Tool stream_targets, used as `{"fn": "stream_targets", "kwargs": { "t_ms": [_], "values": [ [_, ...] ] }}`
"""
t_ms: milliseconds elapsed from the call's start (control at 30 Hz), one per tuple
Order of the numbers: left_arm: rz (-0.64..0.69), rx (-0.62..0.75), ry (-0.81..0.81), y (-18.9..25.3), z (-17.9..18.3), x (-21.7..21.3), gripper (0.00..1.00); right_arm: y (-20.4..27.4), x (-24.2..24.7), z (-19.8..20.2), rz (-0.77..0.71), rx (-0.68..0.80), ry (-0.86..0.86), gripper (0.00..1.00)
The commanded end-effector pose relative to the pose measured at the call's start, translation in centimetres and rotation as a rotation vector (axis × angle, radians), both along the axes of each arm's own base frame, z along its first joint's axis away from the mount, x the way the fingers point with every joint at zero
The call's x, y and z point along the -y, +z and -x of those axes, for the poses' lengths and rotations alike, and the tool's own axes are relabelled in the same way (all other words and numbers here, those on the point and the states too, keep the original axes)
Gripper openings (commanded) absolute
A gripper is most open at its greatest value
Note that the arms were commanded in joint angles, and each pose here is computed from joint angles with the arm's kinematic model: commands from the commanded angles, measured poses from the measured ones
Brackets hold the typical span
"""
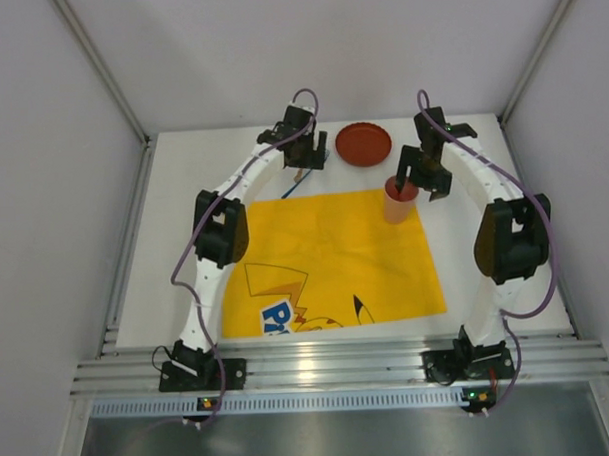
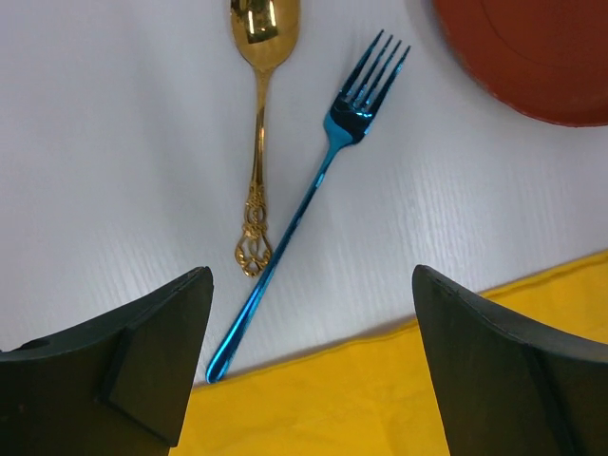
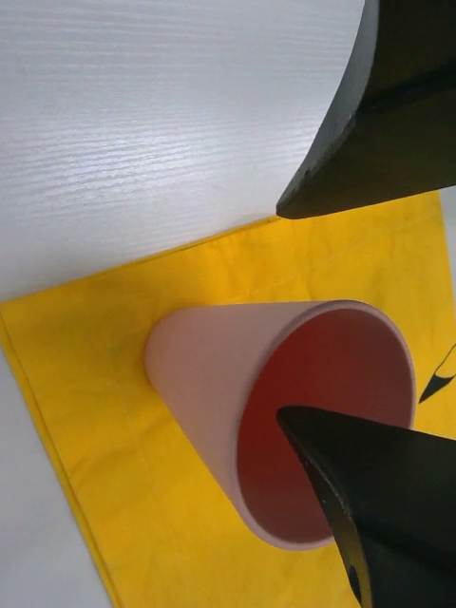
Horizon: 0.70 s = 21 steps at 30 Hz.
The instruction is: Set the dinner table for one person
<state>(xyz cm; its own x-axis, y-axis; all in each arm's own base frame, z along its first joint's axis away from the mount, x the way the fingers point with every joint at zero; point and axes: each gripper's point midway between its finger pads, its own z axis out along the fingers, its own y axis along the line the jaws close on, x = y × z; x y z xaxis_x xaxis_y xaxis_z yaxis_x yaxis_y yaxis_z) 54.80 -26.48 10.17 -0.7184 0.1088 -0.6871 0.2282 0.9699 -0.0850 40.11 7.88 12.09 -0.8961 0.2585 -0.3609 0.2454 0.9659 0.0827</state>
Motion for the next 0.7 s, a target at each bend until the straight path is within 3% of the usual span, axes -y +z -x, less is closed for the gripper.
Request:
{"fn": "stream_targets", "kwargs": {
  "t_ms": [0, 67, 300, 433, 667],
  "values": [
    [0.042, 0.081, -0.06, 1.0, -2.5, 0.7, 0.91, 2.9, -0.4, 0.1, -0.03, 0.064, 0.009, 0.82],
    [0.078, 0.063, -0.106, -0.1, -2.8, 1.3, 0.9, 3.3, -0.6, 0.8, -0.03, 0.054, 0.018, 0.88],
    [0.092, 0.06, -0.132, -1.6, -3.8, 1.1, 0.79, 4.0, -0.3, 3.8, -0.009, 0.038, 0.028, 0.89],
    [0.071, 0.064, -0.122, -2.5, -4.3, 0.9, 0.62, 4.0, 0.2, 5.4, 0.0, 0.028, 0.019, 0.89],
    [0.027, 0.019, -0.11, -6.0, -4.2, 0.2, 0.6, 3.5, 1.0, 6.8, 0.028, -0.001, 0.011, 0.89]
  ]
}}
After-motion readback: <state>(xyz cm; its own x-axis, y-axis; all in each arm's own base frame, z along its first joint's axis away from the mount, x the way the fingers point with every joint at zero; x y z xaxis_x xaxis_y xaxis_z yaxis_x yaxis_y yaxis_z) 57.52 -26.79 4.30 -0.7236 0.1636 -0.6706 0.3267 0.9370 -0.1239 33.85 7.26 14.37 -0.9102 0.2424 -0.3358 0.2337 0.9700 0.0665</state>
